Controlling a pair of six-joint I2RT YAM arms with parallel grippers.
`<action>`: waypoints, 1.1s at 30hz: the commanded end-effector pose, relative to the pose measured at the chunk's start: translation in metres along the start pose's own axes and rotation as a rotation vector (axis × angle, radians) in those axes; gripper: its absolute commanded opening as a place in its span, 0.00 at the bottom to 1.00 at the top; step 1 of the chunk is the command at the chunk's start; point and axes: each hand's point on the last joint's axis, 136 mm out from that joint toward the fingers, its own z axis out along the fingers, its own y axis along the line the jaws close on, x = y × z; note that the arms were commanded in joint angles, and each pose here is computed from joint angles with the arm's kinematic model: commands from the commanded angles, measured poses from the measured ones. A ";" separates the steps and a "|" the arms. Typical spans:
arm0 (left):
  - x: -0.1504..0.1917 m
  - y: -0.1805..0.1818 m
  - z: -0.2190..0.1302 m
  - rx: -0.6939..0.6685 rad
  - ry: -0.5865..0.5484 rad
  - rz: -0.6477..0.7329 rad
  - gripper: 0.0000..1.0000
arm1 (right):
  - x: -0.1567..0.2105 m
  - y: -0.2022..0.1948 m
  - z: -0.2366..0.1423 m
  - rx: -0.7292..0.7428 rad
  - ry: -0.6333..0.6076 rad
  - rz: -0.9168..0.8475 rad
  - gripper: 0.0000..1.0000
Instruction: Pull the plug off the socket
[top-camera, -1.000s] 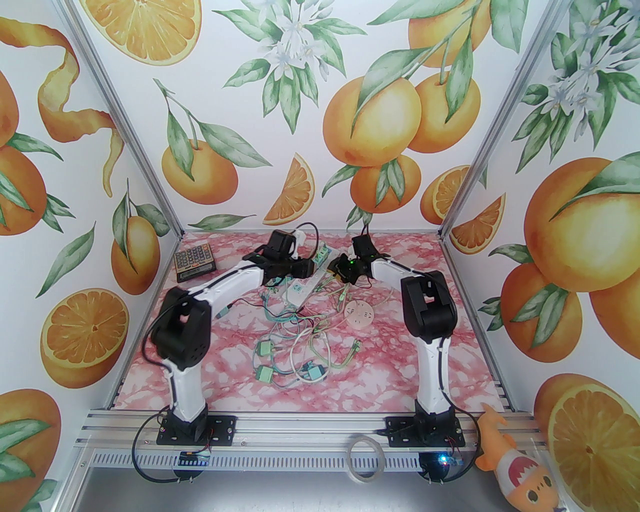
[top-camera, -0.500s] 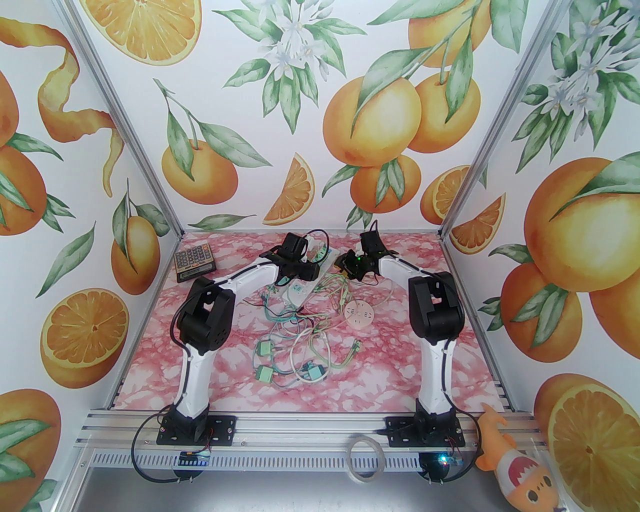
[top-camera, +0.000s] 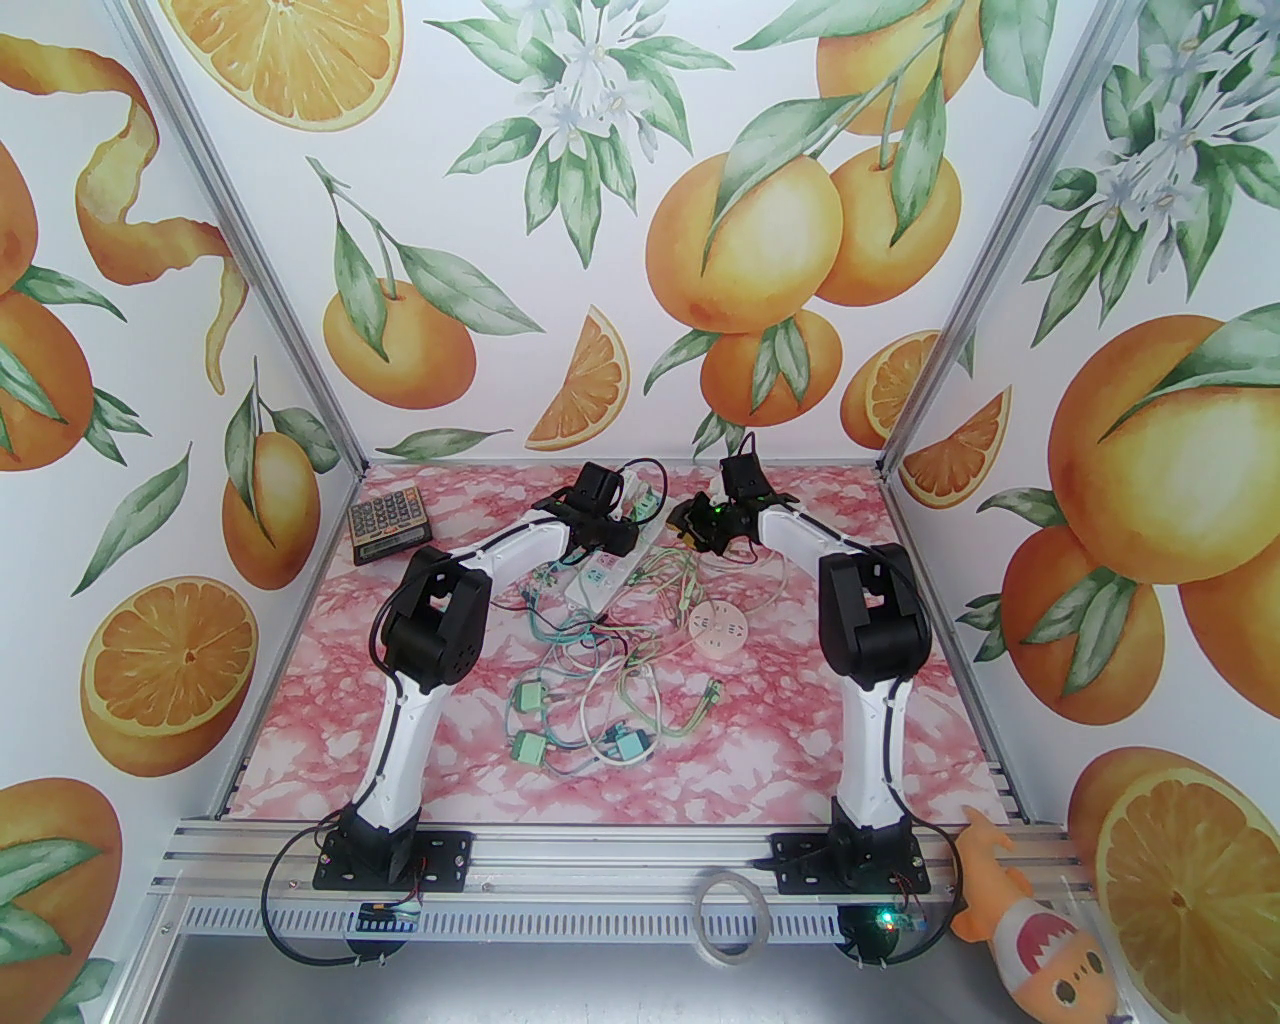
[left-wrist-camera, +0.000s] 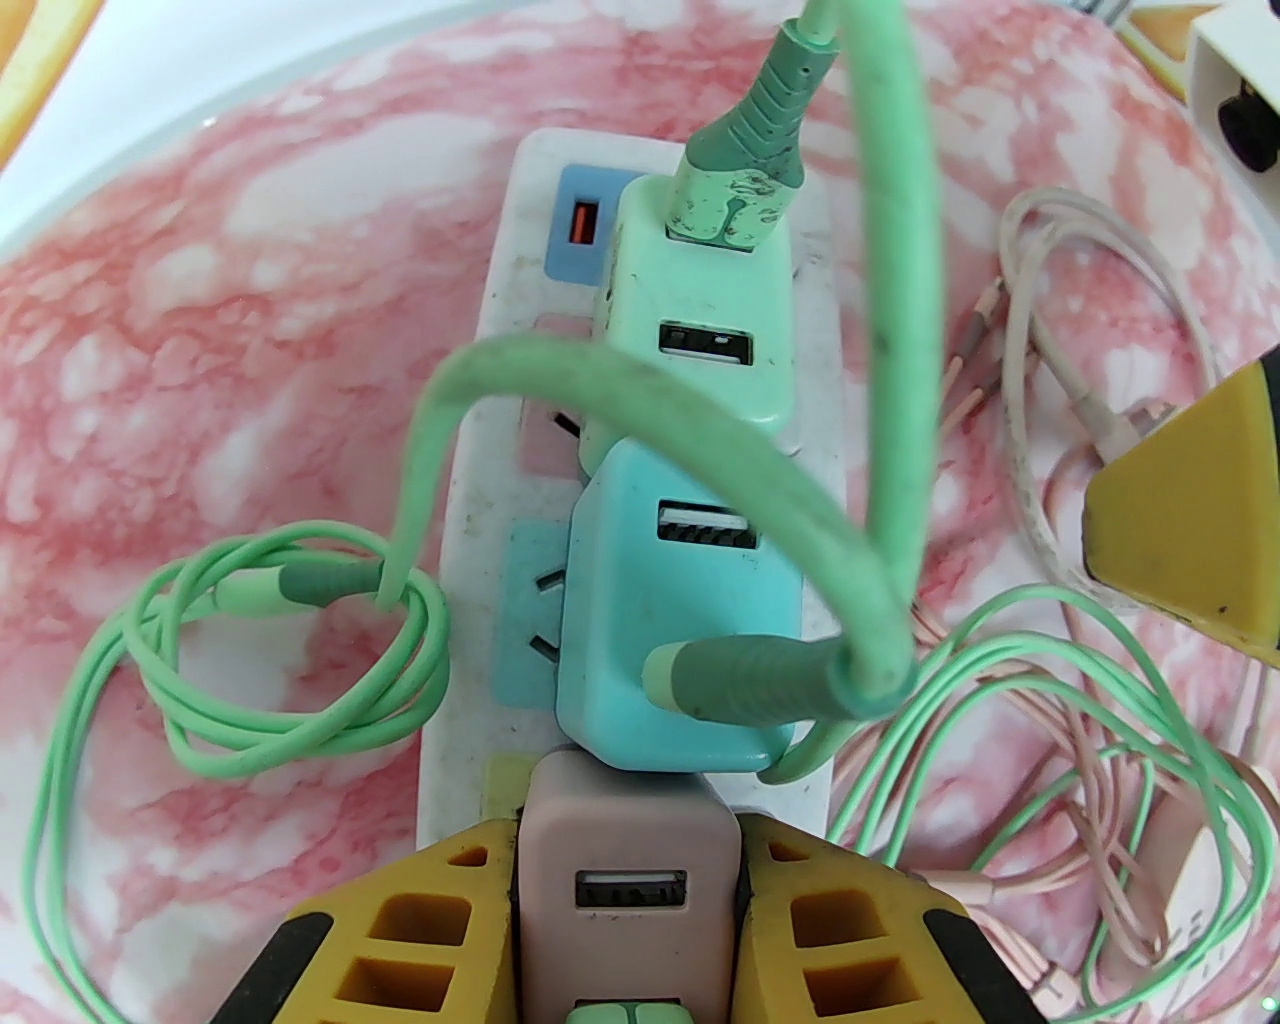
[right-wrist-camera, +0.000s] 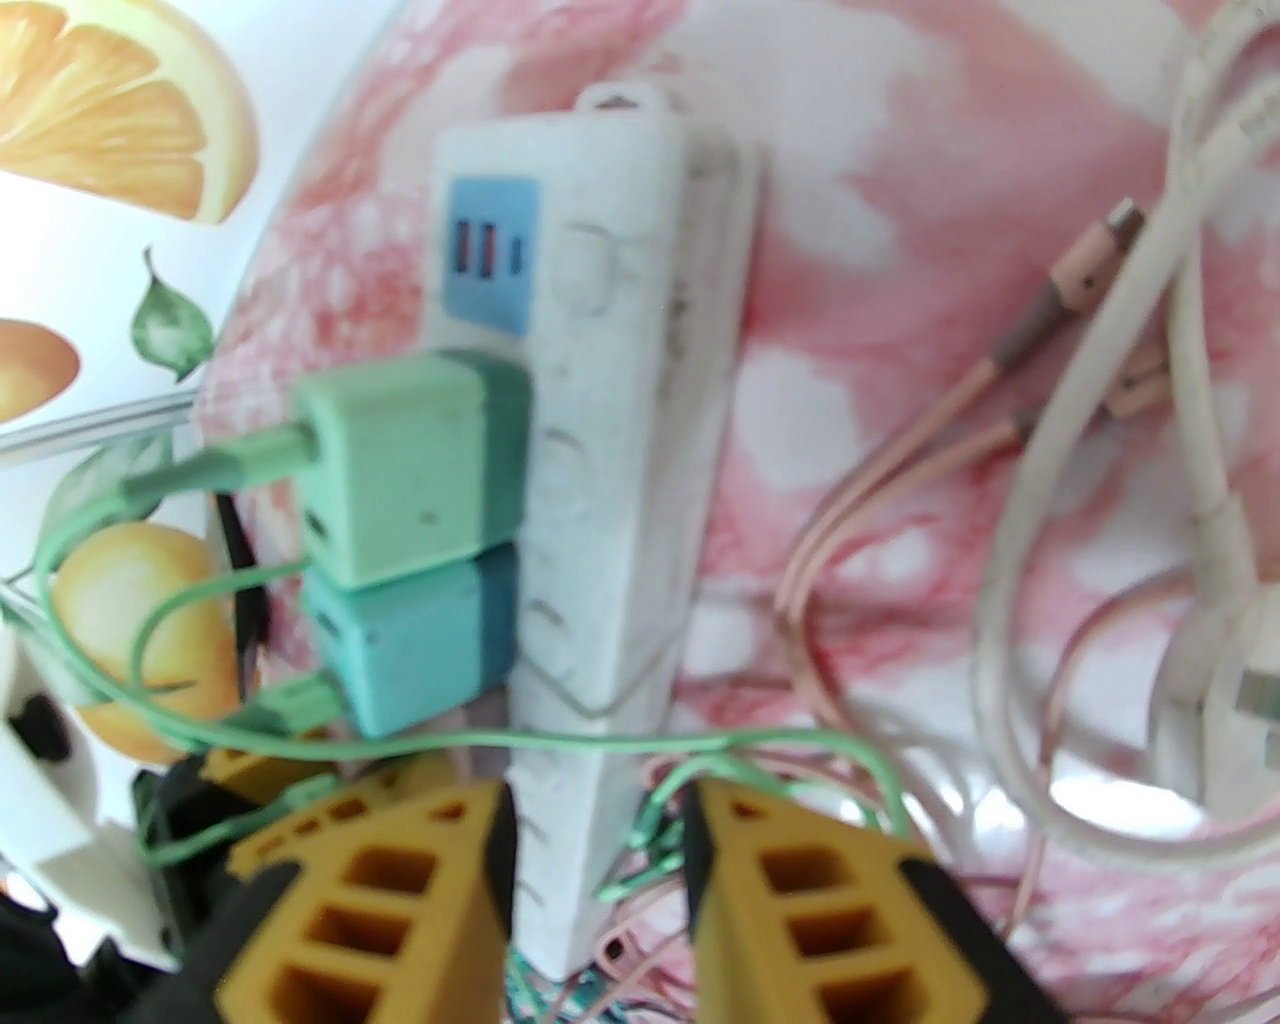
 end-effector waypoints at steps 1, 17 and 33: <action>-0.001 0.000 -0.014 -0.015 0.008 -0.038 0.27 | -0.006 0.020 0.004 -0.066 0.007 -0.030 0.34; 0.022 -0.017 -0.039 -0.021 0.038 -0.114 0.28 | 0.026 -0.001 0.049 -0.040 0.123 -0.024 0.33; 0.021 -0.021 -0.037 -0.003 0.054 -0.093 0.28 | 0.043 -0.028 0.074 0.050 0.191 -0.033 0.33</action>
